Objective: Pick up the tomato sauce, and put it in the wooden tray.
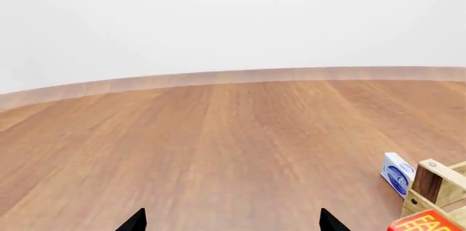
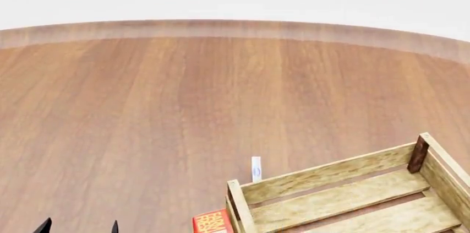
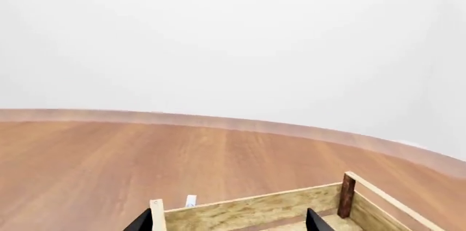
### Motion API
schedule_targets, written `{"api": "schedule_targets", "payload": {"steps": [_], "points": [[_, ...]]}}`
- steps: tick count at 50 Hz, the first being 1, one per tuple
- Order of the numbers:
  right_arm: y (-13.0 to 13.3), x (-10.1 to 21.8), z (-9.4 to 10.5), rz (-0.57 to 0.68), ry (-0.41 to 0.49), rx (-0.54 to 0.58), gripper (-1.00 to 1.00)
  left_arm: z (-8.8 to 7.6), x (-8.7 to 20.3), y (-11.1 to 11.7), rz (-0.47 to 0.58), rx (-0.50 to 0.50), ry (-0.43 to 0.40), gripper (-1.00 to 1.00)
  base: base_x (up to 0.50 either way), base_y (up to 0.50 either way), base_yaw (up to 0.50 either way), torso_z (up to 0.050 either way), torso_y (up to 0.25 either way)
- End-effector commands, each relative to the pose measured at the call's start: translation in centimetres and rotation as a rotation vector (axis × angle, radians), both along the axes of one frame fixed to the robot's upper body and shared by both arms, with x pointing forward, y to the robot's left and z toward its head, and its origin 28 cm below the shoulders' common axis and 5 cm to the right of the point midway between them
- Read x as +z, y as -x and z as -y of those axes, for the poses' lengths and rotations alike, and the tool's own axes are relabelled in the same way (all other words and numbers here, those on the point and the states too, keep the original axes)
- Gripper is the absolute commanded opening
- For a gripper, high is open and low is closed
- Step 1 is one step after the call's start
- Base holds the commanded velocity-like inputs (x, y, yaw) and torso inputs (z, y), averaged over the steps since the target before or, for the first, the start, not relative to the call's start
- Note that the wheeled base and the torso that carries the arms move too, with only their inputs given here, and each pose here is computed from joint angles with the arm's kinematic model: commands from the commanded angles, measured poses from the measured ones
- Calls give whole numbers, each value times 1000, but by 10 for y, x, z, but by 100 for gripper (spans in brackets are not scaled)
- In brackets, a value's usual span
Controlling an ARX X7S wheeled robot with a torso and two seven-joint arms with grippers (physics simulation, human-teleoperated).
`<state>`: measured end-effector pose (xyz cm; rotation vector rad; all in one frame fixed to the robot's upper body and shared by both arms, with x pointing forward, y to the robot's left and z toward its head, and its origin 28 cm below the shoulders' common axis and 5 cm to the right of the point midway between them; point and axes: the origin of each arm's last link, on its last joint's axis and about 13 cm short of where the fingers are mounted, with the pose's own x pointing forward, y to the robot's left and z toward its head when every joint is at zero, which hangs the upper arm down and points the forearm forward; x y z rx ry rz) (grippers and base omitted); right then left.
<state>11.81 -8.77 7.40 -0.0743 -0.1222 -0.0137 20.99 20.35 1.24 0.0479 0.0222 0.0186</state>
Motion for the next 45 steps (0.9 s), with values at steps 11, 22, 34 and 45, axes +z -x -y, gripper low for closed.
{"api": "schedule_targets", "payload": {"steps": [11,22,34,45], "points": [[24,-37,2,-179,-43,-72,100,1,1,0,6,-7,2,100,0,0,0,0,0],[28,-50,-2,-264,-52,-50,100,1,1,-1,5,-6,5,100,0,0,0,0,0],[33,-59,-6,-326,-57,16,100,1,1,0,5,-5,4,100,0,0,0,0,0],[35,-70,-7,-380,-57,-6,100,1,2,1,7,-7,2,100,0,0,0,0,0]]}}
